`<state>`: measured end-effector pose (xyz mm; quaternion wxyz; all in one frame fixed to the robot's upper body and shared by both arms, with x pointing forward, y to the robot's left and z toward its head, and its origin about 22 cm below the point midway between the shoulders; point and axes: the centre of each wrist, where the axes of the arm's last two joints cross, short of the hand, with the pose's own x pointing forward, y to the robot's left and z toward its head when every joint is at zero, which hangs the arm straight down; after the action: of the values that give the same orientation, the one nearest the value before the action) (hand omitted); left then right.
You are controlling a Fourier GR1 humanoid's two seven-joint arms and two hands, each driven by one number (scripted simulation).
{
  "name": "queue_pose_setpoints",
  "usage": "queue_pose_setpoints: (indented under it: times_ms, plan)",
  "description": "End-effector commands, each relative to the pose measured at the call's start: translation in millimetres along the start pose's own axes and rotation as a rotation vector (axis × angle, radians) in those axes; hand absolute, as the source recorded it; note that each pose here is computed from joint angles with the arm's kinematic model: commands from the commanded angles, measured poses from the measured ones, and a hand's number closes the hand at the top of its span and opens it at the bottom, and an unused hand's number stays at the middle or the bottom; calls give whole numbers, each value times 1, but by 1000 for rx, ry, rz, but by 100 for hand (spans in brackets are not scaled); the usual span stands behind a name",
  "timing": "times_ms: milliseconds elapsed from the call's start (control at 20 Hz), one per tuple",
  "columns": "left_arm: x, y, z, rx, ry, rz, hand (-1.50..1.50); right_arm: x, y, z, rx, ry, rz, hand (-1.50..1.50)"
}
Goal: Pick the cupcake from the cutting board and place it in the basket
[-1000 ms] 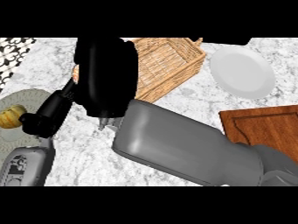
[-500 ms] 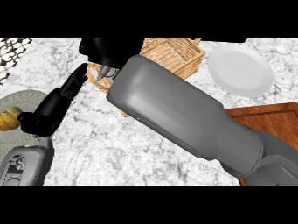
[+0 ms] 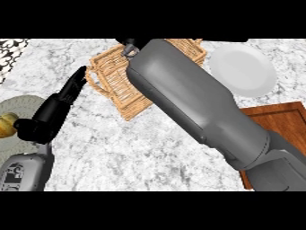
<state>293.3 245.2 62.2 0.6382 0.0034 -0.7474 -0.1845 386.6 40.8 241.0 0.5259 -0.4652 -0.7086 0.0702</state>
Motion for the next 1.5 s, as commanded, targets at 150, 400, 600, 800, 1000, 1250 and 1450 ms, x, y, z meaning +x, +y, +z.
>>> queue_pose_setpoints:
  times_ms: [150, 400, 600, 800, 1000, 1250, 1450]
  plan:
    - [5, 22, 1, 0, 1, 5, 0, -41, 21, -6, 6, 199, -33, 150]
    - [-12, 0, 8, 13, 28, -1, 0, -63, 35, -2, -42, 161, -31, 150]
    - [5, 10, 17, 16, 24, 10, 0, -92, 47, -5, -89, 121, 12, 150]
    - [5, -3, 7, 7, 4, -5, 0, -105, 50, -12, -203, 141, -71, 150]
    - [9, 20, 14, 29, 8, -18, 0, -93, 42, -20, -203, 157, -115, -150]
    - [8, 15, 7, 18, 15, 11, 0, -104, 45, -21, -174, 99, -68, -150]
    - [-2, 5, 16, 30, 5, 4, 0, -92, 39, -26, -187, 76, -139, -150]
